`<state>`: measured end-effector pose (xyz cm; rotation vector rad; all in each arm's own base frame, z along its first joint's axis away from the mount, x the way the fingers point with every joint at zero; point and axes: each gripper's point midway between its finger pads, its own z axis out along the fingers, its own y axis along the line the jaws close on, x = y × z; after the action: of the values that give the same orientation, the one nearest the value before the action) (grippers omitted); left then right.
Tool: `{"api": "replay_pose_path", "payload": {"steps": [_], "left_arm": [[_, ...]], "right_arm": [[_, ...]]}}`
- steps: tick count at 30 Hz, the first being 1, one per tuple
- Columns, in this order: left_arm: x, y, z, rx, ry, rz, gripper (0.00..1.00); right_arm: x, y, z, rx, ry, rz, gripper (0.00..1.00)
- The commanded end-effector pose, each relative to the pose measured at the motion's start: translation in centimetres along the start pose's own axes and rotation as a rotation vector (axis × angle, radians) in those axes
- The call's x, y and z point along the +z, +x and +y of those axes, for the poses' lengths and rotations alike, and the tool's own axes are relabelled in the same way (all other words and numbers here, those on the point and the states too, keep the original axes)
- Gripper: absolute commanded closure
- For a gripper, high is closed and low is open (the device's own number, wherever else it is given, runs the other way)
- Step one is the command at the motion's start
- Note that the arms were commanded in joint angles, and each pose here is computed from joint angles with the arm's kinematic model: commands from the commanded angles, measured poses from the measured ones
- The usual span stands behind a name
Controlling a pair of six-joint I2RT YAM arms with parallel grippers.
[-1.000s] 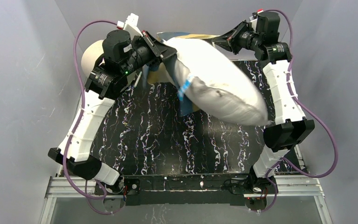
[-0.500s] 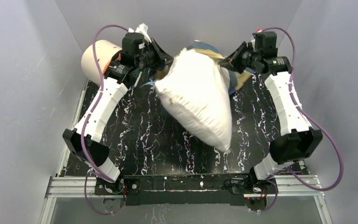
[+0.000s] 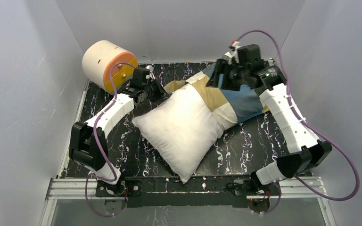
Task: Put the pillow into the pillowcase
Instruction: Stuff the pillow into the pillowcase.
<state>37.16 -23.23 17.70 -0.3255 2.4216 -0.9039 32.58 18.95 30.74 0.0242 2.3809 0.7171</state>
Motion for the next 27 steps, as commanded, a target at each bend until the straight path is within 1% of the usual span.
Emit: {"api": "replay_pose_path", "payload": {"steps": [1, 3, 4, 8, 10, 14, 15, 16, 17, 18, 19, 20, 22, 24, 27], "left_arm": [[-3.1, -1.3, -4.1, 0.062, 0.172, -0.078, 1.00], [-3.0, -0.9, -3.7, 0.060, 0.169, -0.067, 1.00], [-3.0, -0.6, -3.4, 0.060, 0.165, -0.060, 1.00], [-3.0, 0.0, -2.2, 0.034, 0.173, -0.036, 1.00], [-3.2, 0.0, -1.6, 0.019, 0.174, -0.034, 1.00], [-3.5, 0.2, -1.2, 0.005, 0.183, -0.012, 1.00], [-3.6, 0.4, -1.0, 0.001, 0.181, -0.005, 1.00], [-3.7, 0.6, -0.9, -0.001, 0.175, 0.006, 1.00], [-3.9, 0.9, -0.6, -0.001, 0.165, 0.017, 1.00], [-4.1, 1.2, -0.2, 0.003, 0.152, 0.027, 1.00], [-4.5, 1.7, 0.2, 0.006, 0.136, 0.041, 1.00], [-4.9, 2.0, 0.4, 0.016, 0.125, 0.048, 1.00], [-5.7, 3.0, 1.7, 0.029, 0.068, 0.066, 1.00], [-6.6, 4.1, 3.3, 0.044, -0.005, 0.089, 1.00], [-8.6, 5.7, 5.7, 0.078, -0.109, 0.103, 1.00]], "right_arm": [[-2.1, 2.5, 6.5, -0.290, -0.046, -0.072, 0.15], [-0.8, 4.3, 8.1, -0.390, -0.048, -0.085, 0.05], [-0.2, 5.0, 8.9, -0.446, -0.049, -0.101, 0.02], [2.6, 8.1, 11.5, -0.631, -0.061, -0.113, 0.01], [4.5, 9.3, 12.1, -0.732, -0.034, -0.119, 0.01], [9.5, 10.1, 10.0, -0.867, 0.111, -0.111, 0.01], [10.6, 9.6, 8.8, -0.882, 0.181, -0.127, 0.02], [11.9, 9.0, 7.5, -0.869, 0.227, -0.121, 0.04], [13.1, 8.4, 6.2, -0.817, 0.246, -0.099, 0.11], [14.1, 7.5, 4.6, -0.734, 0.263, -0.077, 0.31], [14.9, 6.5, 2.8, -0.660, 0.300, -0.078, 0.54], [15.5, 5.3, 0.8, -0.598, 0.346, -0.103, 0.71], [15.8, 4.2, -1.8, -0.522, 0.413, -0.127, 0.97], [16.0, 3.7, -3.7, -0.462, 0.472, -0.138, 0.99], [15.6, 4.1, -6.9, -0.401, 0.616, -0.140, 0.99]]}}
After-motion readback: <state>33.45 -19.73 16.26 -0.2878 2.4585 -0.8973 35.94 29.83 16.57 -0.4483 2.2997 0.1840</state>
